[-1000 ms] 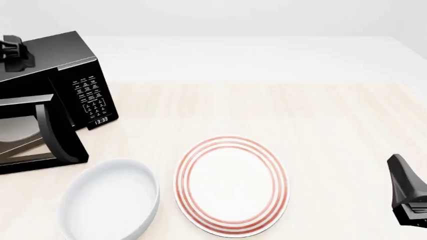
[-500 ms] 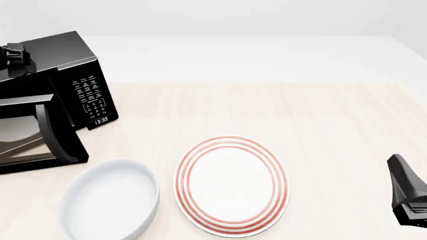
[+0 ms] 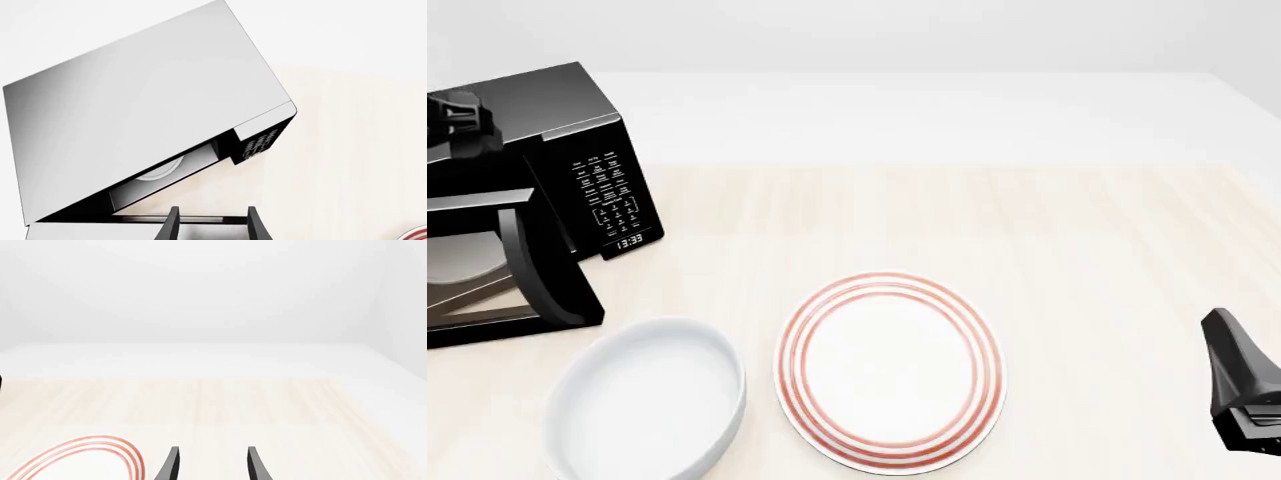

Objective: Open the microwave.

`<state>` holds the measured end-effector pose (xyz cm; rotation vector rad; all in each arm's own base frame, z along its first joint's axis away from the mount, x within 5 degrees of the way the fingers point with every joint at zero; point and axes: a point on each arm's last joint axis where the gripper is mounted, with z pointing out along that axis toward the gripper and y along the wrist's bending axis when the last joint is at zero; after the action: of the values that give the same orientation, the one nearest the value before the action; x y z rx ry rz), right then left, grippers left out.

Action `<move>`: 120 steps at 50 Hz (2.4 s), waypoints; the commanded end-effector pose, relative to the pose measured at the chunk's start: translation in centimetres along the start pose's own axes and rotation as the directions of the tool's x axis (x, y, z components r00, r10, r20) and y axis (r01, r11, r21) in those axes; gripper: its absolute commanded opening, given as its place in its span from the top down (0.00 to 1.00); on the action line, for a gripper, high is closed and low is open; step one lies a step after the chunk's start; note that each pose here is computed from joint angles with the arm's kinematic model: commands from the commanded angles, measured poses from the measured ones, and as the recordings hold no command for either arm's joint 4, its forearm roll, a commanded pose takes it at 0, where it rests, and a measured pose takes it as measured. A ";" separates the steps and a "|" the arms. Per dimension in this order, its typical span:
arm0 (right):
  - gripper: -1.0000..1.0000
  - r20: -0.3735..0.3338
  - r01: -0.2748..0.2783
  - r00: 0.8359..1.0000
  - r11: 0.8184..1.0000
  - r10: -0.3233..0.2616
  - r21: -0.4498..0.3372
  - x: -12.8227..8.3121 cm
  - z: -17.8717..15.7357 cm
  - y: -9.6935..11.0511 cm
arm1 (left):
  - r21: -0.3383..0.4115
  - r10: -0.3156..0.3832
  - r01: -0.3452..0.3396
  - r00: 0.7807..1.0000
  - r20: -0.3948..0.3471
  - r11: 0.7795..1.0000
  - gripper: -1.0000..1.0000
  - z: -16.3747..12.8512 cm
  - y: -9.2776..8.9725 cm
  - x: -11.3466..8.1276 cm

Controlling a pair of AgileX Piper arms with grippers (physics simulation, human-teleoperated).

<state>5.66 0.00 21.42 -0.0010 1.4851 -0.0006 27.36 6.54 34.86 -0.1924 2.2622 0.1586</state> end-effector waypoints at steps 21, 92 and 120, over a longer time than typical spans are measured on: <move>0.00 0.000 0.000 1.000 1.000 0.000 0.000 0.0 0.0 0.0 | -0.004 -0.010 0.009 1.000 -0.025 1.000 0.00 2.0 0.2 0.0; 0.00 0.000 0.000 1.000 1.000 0.000 0.000 0.0 0.0 0.0 | -0.025 -0.043 0.042 0.996 -0.076 0.999 0.00 4.1 1.0 1.7; 0.00 0.000 0.000 1.000 1.000 0.000 0.000 0.0 0.0 0.0 | -0.025 -0.057 0.055 0.996 -0.075 0.998 0.00 3.7 0.9 2.5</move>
<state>5.66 0.00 21.42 -0.0009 1.4851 -0.0006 28.67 8.03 30.81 -0.2746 2.3283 0.1542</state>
